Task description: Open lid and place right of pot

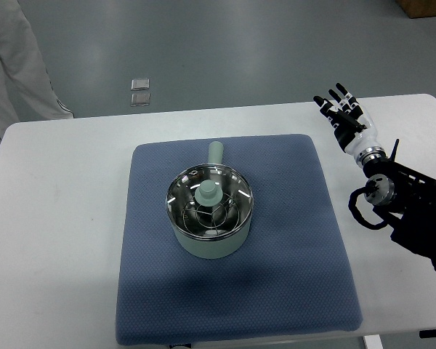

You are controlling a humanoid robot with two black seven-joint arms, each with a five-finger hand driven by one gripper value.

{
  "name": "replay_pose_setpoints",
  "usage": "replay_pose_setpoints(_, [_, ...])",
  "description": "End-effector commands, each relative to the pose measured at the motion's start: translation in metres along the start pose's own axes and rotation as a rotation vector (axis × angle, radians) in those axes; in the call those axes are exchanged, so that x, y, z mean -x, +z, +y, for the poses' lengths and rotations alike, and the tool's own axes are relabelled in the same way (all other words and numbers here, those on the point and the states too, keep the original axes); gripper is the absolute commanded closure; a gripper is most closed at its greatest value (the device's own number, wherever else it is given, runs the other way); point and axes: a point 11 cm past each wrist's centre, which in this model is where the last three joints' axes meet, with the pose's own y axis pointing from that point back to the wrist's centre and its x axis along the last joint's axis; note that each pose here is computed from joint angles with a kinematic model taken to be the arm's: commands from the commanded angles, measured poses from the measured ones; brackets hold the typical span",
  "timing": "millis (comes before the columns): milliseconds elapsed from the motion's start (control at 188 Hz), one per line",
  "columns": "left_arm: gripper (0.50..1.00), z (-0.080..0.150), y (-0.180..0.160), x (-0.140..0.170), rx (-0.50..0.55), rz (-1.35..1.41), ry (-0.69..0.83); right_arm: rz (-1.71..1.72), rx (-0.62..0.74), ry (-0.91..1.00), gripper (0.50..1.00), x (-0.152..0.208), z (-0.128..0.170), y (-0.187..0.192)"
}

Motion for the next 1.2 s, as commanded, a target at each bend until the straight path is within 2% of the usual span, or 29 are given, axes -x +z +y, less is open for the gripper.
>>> replay_pose_setpoints(0, [0.5, 0.0, 0.0001, -0.0006, 0.0, 0.001, 0.003, 0.0, 0.0, 0.001, 0.57, -0.0003, 0.0, -0.0001])
replay_pose_setpoints(1193, [0.5, 0.0, -0.0008, -0.0004, -0.001, 0.0, 0.008, 0.017, -0.011, 0.0, 0.57, -0.0018, -0.0023, -0.0074])
